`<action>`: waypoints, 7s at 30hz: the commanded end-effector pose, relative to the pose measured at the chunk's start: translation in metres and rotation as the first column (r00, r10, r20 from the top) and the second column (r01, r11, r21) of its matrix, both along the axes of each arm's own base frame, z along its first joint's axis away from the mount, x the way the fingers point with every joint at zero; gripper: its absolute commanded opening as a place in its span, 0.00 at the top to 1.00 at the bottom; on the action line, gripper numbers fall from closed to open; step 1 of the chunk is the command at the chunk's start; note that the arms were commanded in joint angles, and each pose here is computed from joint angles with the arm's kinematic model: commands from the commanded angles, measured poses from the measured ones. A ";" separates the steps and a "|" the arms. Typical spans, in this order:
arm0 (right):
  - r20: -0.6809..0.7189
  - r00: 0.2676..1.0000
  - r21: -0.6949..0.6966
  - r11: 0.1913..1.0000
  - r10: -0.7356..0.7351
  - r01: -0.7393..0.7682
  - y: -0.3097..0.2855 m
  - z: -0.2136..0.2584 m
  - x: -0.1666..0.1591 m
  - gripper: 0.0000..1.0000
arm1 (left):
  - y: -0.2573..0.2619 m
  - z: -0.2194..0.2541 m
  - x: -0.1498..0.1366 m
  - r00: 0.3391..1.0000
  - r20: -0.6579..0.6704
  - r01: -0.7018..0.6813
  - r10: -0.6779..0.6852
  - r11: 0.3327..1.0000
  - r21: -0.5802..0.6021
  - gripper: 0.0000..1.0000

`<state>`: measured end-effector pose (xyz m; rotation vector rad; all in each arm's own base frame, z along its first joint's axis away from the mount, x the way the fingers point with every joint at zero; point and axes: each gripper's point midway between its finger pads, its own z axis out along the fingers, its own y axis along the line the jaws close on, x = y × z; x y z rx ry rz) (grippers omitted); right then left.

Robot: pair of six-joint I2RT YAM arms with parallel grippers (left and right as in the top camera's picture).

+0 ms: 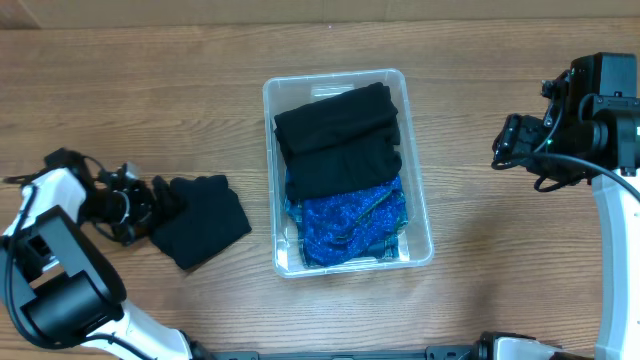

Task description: Pack container

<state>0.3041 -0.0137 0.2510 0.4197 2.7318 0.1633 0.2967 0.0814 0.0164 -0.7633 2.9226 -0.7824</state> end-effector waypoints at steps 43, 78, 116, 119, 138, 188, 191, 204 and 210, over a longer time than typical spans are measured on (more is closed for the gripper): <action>-0.035 0.968 -0.071 0.967 -0.249 0.246 -0.042 -0.003 -0.012 0.32 | -0.231 0.307 0.010 0.502 0.769 0.702 -0.396 0.706 -0.095 0.96; -0.053 0.948 0.011 0.949 -0.313 0.314 -0.062 -0.004 -0.020 0.31 | -0.342 0.097 -0.017 0.743 0.311 0.668 -0.592 0.679 -0.305 0.96; 0.148 0.884 0.192 0.864 0.443 -0.465 0.082 0.017 -0.004 0.53 | -0.206 0.238 0.121 0.773 0.455 0.118 -0.442 0.805 0.581 0.00; 0.167 0.810 0.156 0.796 0.563 -0.585 0.118 0.017 -0.008 0.54 | -0.154 0.257 0.117 0.828 0.471 -0.080 -0.304 0.767 0.636 0.00; -0.211 0.634 0.331 0.665 0.744 -0.669 0.263 -0.169 -0.010 0.58 | -0.026 0.244 0.085 0.932 0.361 -0.231 -0.013 0.747 0.624 0.00; -0.169 0.875 0.474 0.816 0.454 -0.332 0.116 -0.118 -0.040 0.38 | -0.026 0.241 0.079 0.944 0.326 -0.187 -0.045 0.743 0.642 0.00; -0.135 0.844 0.511 0.766 0.519 -0.390 0.131 -0.113 -0.046 0.38 | -0.026 0.241 0.079 0.944 0.326 -0.187 -0.045 0.743 0.642 0.00; -0.117 0.887 0.353 0.853 0.447 -0.384 0.108 -0.113 -0.016 0.39 | -0.026 0.241 0.078 0.945 0.322 -0.177 -0.055 0.742 0.647 0.00; -0.021 0.937 0.155 0.927 0.349 -0.342 0.081 -0.065 0.028 0.39 | -0.026 0.241 0.079 0.944 0.324 -0.178 -0.055 0.742 0.646 0.00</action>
